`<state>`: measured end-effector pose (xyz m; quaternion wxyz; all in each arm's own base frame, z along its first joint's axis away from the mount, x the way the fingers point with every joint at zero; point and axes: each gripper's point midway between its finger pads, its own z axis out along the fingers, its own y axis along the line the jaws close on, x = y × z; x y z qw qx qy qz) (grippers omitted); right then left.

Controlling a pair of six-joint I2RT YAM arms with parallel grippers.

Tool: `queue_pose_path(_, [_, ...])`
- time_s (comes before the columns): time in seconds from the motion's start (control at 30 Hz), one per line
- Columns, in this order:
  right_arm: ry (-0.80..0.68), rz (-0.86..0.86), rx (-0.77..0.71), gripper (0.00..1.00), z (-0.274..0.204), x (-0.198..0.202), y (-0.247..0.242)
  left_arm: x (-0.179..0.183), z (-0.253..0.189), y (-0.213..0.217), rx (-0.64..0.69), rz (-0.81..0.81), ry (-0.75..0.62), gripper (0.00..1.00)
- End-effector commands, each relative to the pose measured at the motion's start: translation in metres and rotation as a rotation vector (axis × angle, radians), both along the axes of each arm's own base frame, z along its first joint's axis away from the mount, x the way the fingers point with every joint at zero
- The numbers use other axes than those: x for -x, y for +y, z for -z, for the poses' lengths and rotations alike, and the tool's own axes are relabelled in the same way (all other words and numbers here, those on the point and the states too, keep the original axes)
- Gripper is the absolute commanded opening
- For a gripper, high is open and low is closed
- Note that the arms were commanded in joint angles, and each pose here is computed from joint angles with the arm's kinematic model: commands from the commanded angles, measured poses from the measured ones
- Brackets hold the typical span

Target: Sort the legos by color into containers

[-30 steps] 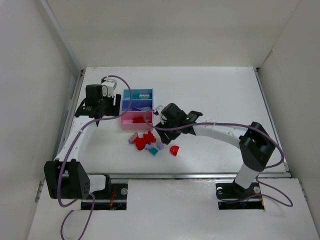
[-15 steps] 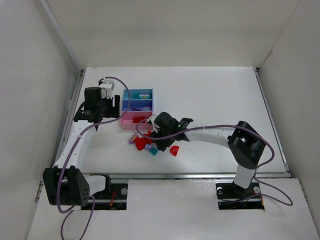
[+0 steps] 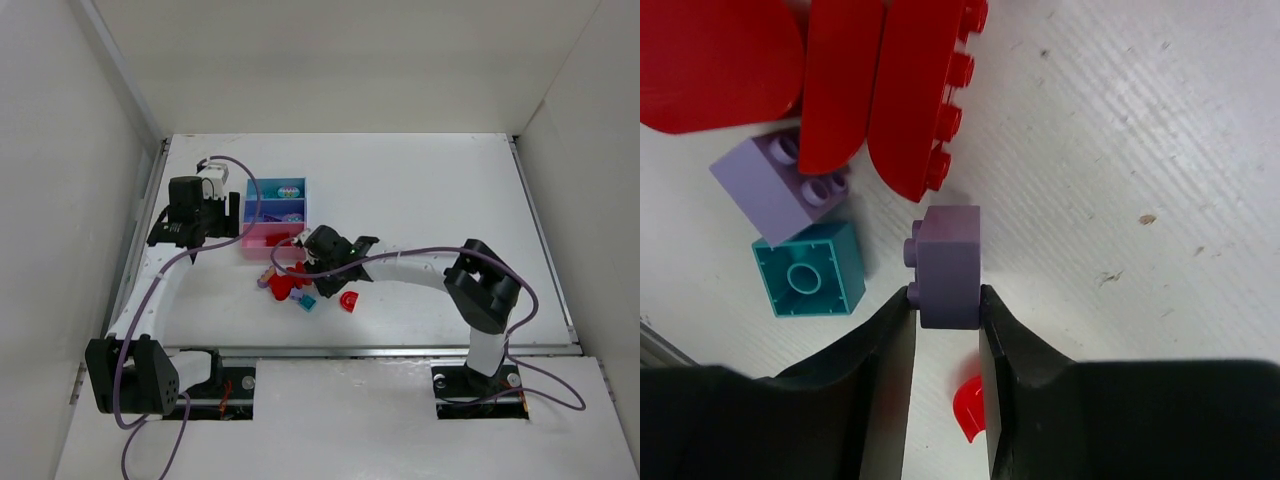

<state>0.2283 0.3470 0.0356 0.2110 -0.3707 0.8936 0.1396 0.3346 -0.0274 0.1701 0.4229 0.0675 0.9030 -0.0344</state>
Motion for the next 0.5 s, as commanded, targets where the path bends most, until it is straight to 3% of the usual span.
queue_pose_path(0.0, [-0.128, 0.045, -0.097, 0.00, -0.053, -0.027, 0.019, -0.002, -0.011, 0.001, 0.011, -0.013, -0.050, 0.68])
queue_pose_path(0.3, [-0.376, 0.146, -0.232, 0.00, -0.173, -0.078, 0.036, -0.003, -0.006, 0.004, 0.010, -0.023, -0.041, 0.68])
queue_pose_path(0.43, [-0.401, 0.116, -0.244, 0.00, -0.188, -0.110, 0.067, -0.003, -0.003, 0.006, 0.004, -0.030, -0.032, 0.69])
queue_pose_path(0.47, [-0.380, 0.108, -0.206, 0.00, -0.167, -0.121, 0.073, -0.003, -0.003, 0.007, -0.002, -0.037, -0.032, 0.69])
